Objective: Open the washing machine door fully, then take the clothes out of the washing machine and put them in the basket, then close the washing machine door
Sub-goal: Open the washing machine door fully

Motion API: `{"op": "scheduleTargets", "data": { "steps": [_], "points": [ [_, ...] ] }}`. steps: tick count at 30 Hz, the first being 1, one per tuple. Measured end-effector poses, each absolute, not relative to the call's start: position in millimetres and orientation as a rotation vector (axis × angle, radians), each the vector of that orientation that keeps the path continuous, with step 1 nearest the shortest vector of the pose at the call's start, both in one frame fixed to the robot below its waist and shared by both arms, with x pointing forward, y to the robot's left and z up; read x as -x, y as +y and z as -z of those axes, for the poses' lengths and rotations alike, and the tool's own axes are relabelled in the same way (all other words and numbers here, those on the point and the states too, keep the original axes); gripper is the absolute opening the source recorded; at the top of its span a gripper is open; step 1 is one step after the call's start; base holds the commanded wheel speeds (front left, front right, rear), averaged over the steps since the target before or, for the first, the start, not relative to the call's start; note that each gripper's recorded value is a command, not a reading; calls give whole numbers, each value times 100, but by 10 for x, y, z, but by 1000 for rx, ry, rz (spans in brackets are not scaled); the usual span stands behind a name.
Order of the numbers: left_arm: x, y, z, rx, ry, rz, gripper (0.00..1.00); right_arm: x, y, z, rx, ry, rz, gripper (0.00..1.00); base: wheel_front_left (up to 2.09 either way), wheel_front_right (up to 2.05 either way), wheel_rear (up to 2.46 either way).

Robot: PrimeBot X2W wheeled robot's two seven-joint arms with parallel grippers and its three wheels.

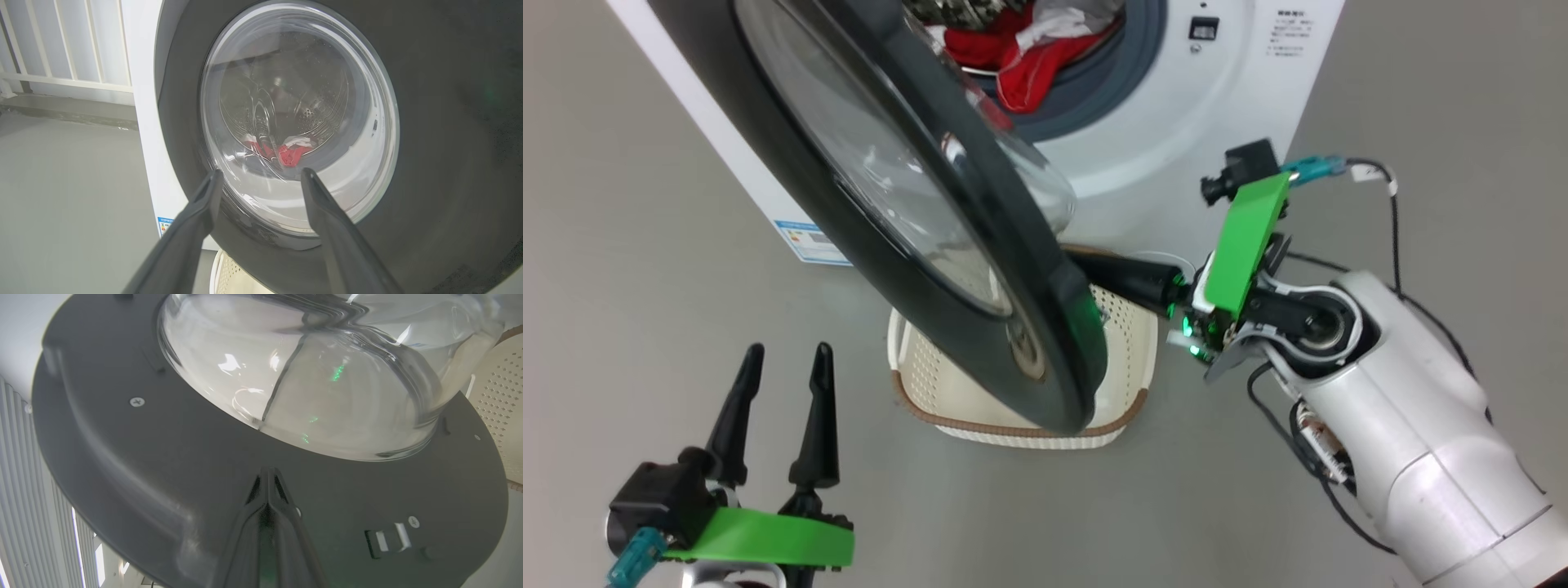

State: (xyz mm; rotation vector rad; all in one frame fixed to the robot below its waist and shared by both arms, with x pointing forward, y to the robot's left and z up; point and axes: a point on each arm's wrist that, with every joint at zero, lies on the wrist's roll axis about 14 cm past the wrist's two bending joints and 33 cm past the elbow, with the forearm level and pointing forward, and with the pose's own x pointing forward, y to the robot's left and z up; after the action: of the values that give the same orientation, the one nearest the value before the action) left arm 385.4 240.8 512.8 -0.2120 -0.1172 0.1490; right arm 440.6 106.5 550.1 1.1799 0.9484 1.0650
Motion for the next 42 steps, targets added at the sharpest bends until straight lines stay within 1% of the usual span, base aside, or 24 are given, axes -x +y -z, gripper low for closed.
{"op": "scheduleTargets", "data": {
  "steps": [23, 35, 42],
  "points": [
    [-3020, 2846, -5138, 226, -138, -331, 100, -3405, 1796, -5587, -1046, 1100, -1237, 0, 0, 0, 0],
    [-2659, 3064, -5170, 228, -169, -415, 100, -3064, 2105, -5617, -987, 1152, -1288, 0, 0, 0, 0],
    [-2526, 3121, -5135, 232, -167, -446, 100, -2919, 2195, -5589, -962, 1185, -1306, 0, 0, 0, 0]
  ]
}}
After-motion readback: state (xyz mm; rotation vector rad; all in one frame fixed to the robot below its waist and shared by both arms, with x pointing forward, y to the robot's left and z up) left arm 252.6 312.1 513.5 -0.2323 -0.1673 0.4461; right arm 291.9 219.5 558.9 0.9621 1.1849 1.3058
